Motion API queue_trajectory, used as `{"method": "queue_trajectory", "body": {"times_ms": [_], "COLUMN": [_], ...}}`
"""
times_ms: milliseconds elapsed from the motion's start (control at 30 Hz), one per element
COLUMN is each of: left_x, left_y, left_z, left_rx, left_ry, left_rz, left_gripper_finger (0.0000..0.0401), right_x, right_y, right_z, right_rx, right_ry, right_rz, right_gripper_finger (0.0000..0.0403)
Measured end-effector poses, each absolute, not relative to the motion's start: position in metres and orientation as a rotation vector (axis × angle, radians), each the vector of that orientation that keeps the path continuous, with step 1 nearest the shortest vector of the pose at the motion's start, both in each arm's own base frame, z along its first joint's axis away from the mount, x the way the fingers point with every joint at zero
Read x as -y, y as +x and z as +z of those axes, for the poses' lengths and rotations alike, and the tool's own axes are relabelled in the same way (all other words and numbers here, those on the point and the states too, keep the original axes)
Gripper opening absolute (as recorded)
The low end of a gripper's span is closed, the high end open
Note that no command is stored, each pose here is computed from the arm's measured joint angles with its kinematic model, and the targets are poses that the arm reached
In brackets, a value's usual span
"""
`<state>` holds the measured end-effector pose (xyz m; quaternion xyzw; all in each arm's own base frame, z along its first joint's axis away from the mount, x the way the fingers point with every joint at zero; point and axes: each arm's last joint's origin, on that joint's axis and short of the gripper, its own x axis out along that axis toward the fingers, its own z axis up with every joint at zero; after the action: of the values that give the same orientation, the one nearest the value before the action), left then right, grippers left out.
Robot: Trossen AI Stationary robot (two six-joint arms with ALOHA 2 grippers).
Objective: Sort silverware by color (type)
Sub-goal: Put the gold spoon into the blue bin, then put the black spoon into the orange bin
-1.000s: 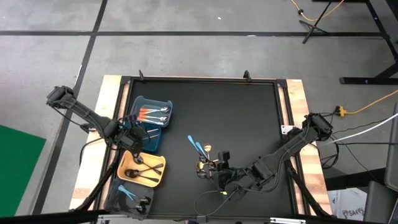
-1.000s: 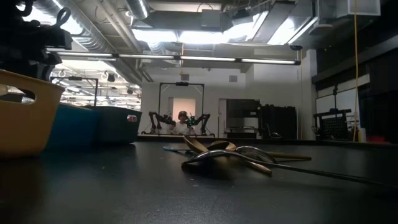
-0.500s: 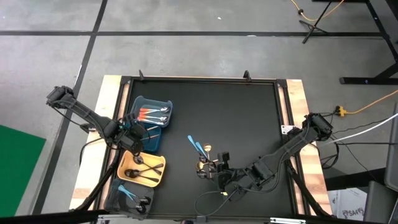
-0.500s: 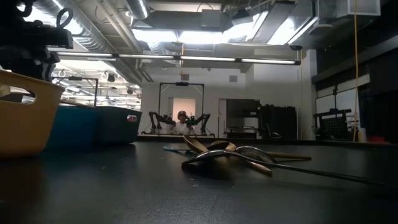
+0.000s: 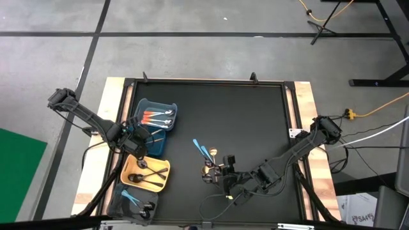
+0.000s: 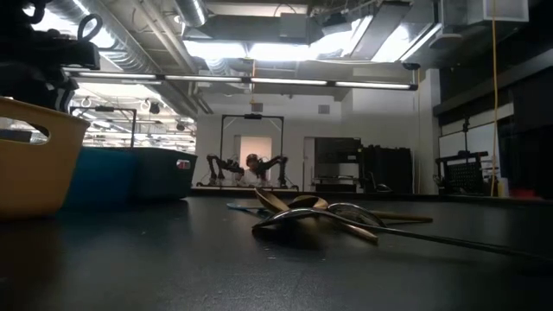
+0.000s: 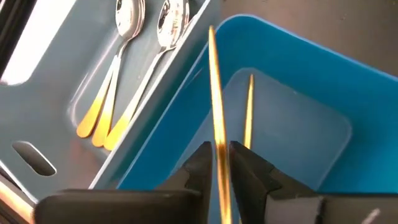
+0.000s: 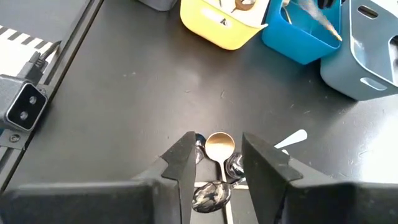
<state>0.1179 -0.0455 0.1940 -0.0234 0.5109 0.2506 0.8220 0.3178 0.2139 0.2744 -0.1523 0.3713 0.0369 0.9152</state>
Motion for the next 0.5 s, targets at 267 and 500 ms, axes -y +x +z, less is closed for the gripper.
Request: {"method": "queue_trajectory", "body": {"times_ms": [267,500], "left_x": [0.045,0.045], "left_y": [0.118,0.118], "left_z": [0.194,0.194], "left_rx": [-1.084,-1.084], "left_ry": [-0.058,-0.058], "left_rz": [0.539,0.539], "left_gripper_finger": [0.0095,0.0097], "right_x": [-0.215,-0.220], "right_y": [0.319,0.325], "right_z": [0.276,0.261], "right_rx": [-0.745,-0.772], "right_ry": [-0.152,0.131], "right_rz": [0.022,-0.084], "right_gripper_finger": [0.0117,0.0117]}}
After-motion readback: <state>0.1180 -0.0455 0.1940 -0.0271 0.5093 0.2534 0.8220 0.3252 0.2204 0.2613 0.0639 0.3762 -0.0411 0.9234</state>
